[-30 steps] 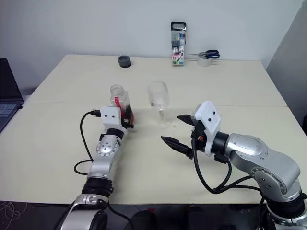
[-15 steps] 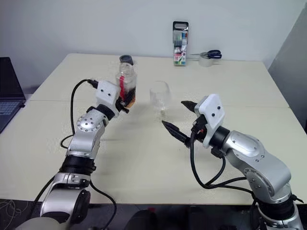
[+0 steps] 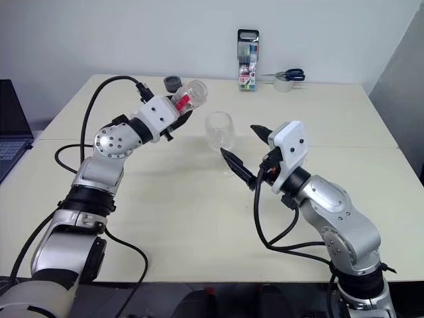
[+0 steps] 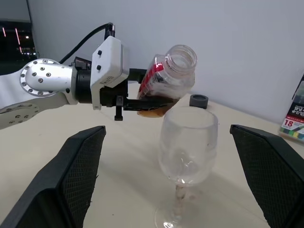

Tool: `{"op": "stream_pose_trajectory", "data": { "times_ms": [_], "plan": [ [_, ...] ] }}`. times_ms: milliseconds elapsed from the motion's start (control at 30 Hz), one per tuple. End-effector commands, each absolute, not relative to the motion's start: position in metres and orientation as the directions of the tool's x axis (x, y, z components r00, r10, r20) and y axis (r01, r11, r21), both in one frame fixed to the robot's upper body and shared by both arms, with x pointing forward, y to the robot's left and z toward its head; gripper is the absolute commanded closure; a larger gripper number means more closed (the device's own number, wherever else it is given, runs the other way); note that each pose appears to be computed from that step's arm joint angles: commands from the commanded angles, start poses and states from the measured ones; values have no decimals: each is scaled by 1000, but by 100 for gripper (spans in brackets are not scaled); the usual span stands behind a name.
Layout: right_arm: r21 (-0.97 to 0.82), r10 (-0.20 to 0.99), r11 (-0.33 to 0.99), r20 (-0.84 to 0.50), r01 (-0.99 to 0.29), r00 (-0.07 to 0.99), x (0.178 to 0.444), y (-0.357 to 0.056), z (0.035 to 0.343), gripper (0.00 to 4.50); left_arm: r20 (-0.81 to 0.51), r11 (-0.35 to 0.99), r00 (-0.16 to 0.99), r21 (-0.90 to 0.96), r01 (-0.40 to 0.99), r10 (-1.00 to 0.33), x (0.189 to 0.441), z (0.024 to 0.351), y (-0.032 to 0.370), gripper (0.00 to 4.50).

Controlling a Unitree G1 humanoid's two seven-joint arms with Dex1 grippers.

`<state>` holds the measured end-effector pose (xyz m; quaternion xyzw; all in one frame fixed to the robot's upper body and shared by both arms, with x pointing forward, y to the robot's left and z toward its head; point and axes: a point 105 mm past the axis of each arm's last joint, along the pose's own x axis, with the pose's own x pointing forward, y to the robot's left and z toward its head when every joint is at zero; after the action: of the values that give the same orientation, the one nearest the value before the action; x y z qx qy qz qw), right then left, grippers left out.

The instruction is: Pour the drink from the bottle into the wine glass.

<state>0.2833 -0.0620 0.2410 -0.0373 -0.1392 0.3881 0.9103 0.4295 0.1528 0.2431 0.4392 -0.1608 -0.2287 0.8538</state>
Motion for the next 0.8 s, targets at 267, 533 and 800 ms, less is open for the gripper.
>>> {"op": "stream_pose_trajectory", "data": {
  "times_ms": [267,533,800],
  "plan": [
    [-205,717,694,282,-690,637,281,-61,256,0,125,360,808,926,114,-576,430,273,139,281],
    [-190,712,698,288,-690,641,281,-61,258,0,96,248,805,966,66,-585,429,275,144,281],
    [-185,706,705,280,-685,650,283,-61,255,0,95,191,806,981,23,-584,429,283,147,281]
  ]
}}
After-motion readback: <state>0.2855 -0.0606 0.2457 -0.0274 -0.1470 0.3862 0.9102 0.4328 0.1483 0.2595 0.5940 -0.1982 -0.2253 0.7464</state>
